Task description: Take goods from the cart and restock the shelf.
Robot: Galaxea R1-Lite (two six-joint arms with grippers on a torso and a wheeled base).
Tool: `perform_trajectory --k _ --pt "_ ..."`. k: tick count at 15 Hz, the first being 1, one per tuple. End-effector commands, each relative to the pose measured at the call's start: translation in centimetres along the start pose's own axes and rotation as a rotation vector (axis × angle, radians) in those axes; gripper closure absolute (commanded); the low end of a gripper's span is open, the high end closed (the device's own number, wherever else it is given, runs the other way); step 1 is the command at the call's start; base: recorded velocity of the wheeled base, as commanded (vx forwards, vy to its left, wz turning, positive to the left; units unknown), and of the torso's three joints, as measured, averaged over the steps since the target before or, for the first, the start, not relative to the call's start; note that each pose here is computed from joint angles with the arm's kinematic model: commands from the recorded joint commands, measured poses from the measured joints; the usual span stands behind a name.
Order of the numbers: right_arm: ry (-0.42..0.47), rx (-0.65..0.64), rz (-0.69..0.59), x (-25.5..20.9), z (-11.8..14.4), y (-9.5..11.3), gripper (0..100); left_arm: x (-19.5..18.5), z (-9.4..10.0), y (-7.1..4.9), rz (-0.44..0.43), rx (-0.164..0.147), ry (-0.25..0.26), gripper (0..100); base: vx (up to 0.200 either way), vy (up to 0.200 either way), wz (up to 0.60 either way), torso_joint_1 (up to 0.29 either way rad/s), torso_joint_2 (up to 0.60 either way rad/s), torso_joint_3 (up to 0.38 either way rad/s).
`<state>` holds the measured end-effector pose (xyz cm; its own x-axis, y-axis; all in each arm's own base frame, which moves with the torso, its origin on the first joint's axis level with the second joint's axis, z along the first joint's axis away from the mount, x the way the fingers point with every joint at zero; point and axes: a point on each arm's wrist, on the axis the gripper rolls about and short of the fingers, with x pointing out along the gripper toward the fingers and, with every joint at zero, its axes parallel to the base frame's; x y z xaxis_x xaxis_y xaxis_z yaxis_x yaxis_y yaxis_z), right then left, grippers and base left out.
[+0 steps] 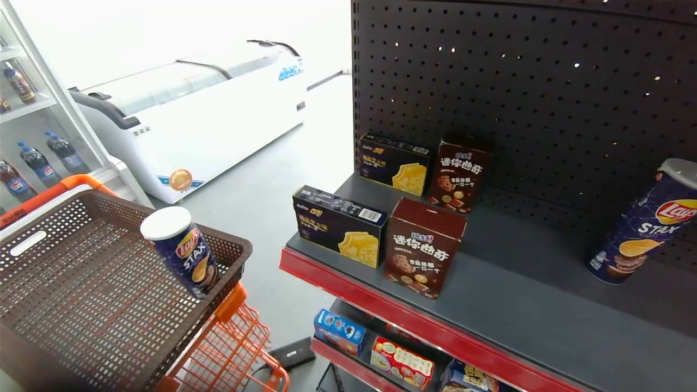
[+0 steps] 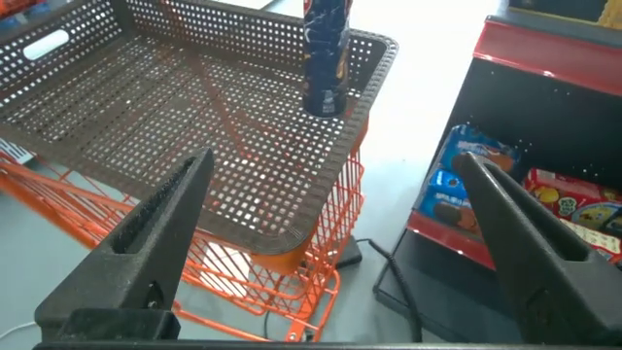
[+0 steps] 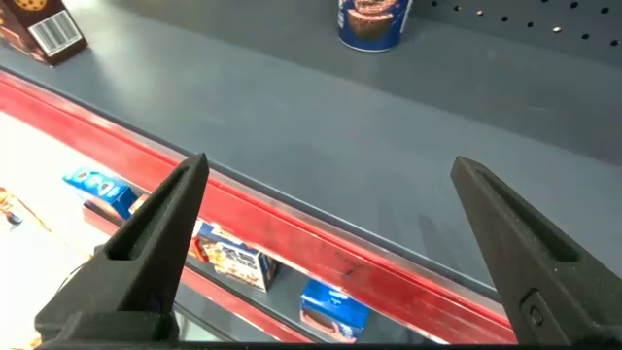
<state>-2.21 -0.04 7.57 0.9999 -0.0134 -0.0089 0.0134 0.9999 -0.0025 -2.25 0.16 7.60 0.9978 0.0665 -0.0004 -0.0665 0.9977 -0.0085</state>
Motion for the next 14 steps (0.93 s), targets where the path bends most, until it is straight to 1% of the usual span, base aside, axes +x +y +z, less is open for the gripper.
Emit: perform_trajectory --k 1,4,5,6,7,8,9,10,11,12,13,14 --pt "0.000 -0.001 0.000 0.0 0.0 0.0 0 0.0 0.0 0.0 0.001 -0.001 0.001 0 0.000 0.000 0.00 0.000 0.00 0.000" --pt "0.000 -0.001 0.000 0.0 0.0 0.0 0 0.0 0.0 0.0 -0.002 -0.001 0.001 0 0.000 0.000 0.00 0.000 0.00 0.000" --pt "0.000 -0.001 0.000 0.0 0.0 0.0 0 0.0 0.1 0.0 -0.001 0.004 -0.003 0 0.000 0.000 0.00 0.000 0.00 0.000" --pt "0.000 -0.001 0.001 0.0 0.0 0.0 0 -0.2 0.6 0.0 -0.002 0.041 -0.020 0 0.000 0.000 0.00 0.000 0.00 0.000" --pt "0.000 -0.001 0.000 0.0 0.0 0.0 0 -0.4 1.3 0.0 -0.004 0.064 -0.040 0 0.000 0.000 0.00 0.000 0.00 0.000" --pt "0.000 -0.001 0.000 0.0 0.0 0.0 0 -0.7 2.0 0.0 -0.003 0.073 -0.014 0 0.000 0.000 0.00 0.000 0.00 0.000" --pt "0.000 -0.001 0.000 0.0 0.0 0.0 0 -1.0 3.4 0.1 -0.023 0.077 0.039 0 0.000 0.000 0.00 0.000 0.00 0.000" --pt "0.000 -0.001 0.001 0.0 0.0 0.0 0 -0.6 4.5 0.1 -0.061 0.075 0.081 0 0.000 0.000 0.00 0.000 0.00 0.000" --pt "0.000 -0.001 0.000 0.0 0.0 0.0 0 0.1 5.4 0.1 -0.085 0.061 0.120 0 0.000 0.000 0.00 0.000 0.00 0.000" --pt "0.000 -0.001 0.000 0.0 0.0 0.0 0 0.9 6.4 0.0 -0.098 0.062 0.160 0 0.000 0.000 0.00 0.000 0.00 0.000" --pt "0.000 -0.001 0.000 0.0 0.0 0.0 0 0.9 6.4 0.0 -0.098 0.062 0.160 0 0.000 0.000 0.00 0.000 0.00 0.000" --pt "0.000 -0.001 0.000 0.0 0.0 0.0 0 3.1 7.2 -0.4 -0.119 0.068 0.237 0 0.000 0.000 0.00 0.000 0.00 0.000"
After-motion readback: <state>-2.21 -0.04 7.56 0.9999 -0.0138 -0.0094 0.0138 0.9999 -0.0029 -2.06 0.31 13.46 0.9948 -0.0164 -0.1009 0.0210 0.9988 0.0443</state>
